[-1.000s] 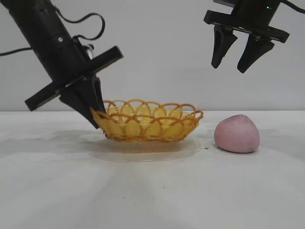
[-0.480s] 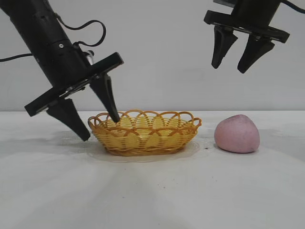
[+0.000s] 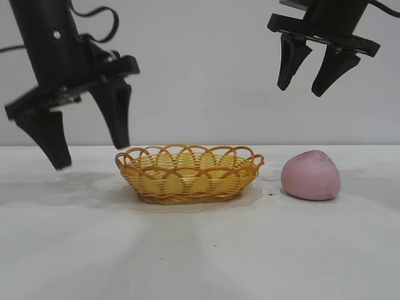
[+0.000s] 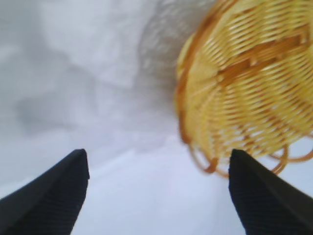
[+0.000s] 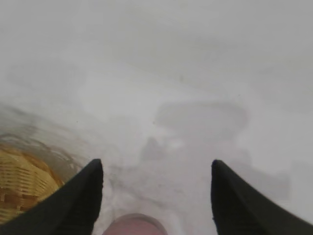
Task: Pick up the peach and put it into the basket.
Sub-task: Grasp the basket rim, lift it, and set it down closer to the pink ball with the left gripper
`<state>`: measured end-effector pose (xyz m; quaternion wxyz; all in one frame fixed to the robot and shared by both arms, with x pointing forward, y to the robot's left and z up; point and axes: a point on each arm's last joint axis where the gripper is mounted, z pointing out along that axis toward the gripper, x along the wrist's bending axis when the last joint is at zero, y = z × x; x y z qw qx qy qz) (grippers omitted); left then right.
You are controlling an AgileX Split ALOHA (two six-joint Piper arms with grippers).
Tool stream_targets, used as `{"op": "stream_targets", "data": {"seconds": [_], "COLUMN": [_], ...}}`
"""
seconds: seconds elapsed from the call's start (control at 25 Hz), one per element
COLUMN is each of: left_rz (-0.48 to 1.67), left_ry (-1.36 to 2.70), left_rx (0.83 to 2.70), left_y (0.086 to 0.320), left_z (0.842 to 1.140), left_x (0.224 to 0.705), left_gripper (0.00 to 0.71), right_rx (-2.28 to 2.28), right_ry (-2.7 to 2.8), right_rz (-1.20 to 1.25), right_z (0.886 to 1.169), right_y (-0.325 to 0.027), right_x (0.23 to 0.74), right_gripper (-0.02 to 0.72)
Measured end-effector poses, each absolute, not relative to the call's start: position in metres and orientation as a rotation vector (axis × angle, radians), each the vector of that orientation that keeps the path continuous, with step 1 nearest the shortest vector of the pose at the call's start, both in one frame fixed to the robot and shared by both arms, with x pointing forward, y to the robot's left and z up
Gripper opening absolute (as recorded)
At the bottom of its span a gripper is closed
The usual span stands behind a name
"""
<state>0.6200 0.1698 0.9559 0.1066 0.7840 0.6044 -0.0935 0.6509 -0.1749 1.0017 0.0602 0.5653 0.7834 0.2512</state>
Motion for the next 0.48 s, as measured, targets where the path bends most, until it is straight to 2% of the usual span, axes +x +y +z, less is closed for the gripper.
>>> {"op": "stream_targets", "data": {"seconds": [0.24,0.48], "left_rz": [-0.085,0.204], "left_ry": [1.715,1.688], "left_rx": [2.433,2.628], "left_y": [0.178,0.198], "left_z": [0.987,0.998], "left_x": [0.635,0.643], "left_gripper": [0.521,0.521], "right_rx": [1.711,1.711], "right_ry": [2.371,2.371], "right_rz": [0.760,0.760], "right_z": [1.002,1.002], "right_y": [-0.175,-0.175], "right_x": [0.651,0.651], "right_gripper": [0.403,0.403]}}
